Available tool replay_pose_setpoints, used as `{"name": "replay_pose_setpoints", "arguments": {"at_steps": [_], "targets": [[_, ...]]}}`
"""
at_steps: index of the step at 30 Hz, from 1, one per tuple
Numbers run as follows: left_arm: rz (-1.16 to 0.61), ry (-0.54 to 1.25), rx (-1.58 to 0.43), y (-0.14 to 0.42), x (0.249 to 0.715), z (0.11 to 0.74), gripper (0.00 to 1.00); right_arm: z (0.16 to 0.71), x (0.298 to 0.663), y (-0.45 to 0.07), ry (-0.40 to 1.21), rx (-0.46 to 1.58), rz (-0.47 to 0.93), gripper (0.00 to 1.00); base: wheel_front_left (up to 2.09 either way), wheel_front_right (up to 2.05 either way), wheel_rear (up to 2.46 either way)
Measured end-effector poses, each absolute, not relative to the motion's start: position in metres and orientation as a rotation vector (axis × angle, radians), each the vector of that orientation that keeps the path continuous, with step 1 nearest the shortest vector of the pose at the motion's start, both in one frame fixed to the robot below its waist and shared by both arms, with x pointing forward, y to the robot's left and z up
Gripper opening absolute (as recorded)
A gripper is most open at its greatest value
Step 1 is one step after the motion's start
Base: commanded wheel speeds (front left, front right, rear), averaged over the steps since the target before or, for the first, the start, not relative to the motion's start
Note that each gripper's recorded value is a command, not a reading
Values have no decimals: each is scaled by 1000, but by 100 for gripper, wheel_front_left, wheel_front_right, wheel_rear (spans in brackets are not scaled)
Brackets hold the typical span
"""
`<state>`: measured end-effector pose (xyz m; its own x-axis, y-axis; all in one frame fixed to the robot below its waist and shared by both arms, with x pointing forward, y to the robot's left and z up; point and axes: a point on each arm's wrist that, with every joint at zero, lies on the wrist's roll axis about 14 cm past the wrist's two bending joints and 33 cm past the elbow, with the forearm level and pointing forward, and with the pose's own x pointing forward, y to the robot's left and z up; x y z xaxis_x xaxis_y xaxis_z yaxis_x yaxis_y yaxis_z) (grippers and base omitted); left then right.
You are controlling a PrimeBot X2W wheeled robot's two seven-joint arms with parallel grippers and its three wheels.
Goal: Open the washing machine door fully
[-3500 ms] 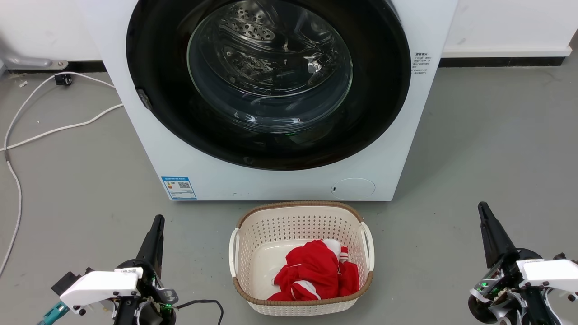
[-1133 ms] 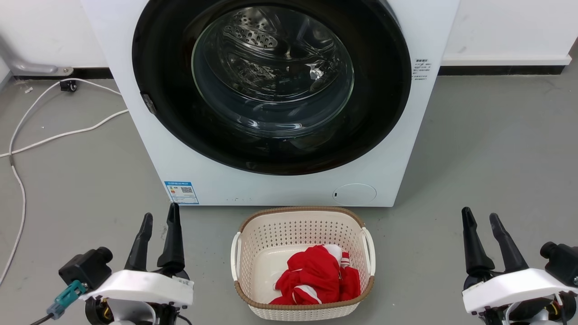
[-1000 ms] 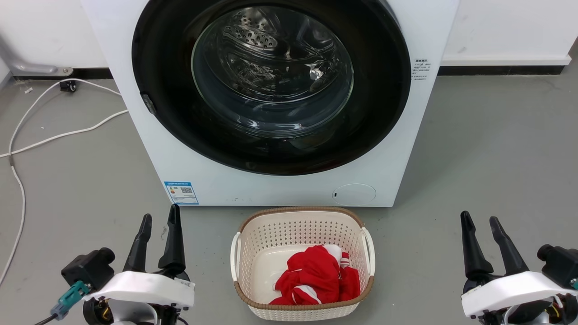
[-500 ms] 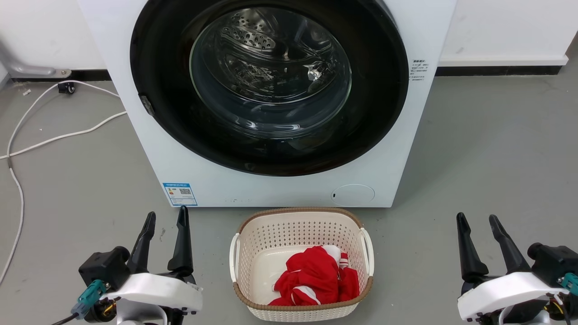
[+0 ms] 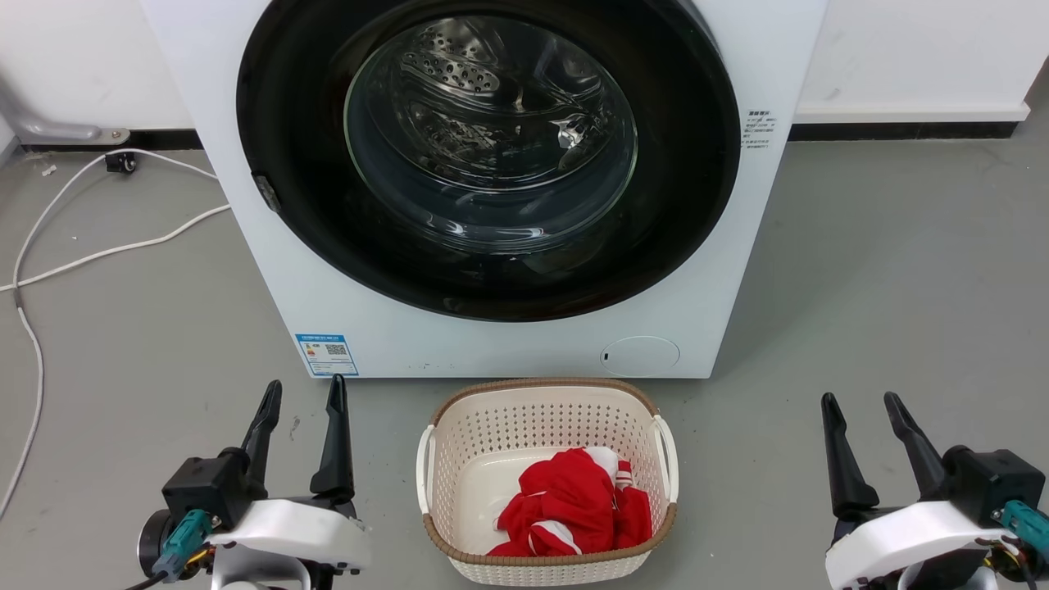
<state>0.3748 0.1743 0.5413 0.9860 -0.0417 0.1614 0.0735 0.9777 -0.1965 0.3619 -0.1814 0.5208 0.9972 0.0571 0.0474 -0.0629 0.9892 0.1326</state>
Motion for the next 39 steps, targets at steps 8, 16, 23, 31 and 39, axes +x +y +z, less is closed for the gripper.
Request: {"name": "replay_pose_setpoints", "arguments": {"at_steps": [8, 16, 23, 31, 39], "targets": [[-64, -166, -143, 173, 374, 541, 100, 520, 361, -180, -46, 91, 66, 100, 0, 0, 0], [-69, -177, -90, 172, 373, 542, 100, 520, 360, -176, -51, 58, 78, 100, 0, 0, 0], [-69, -182, -55, 171, 373, 542, 100, 520, 360, -172, -55, 15, 94, 100, 0, 0, 0], [-70, -182, -29, 171, 371, 540, 100, 519, 360, -170, -56, -27, 100, 100, 0, 0, 0], [-62, -169, -39, 174, 371, 536, 100, 517, 360, -172, -50, -25, 97, 100, 0, 0, 0]]}}
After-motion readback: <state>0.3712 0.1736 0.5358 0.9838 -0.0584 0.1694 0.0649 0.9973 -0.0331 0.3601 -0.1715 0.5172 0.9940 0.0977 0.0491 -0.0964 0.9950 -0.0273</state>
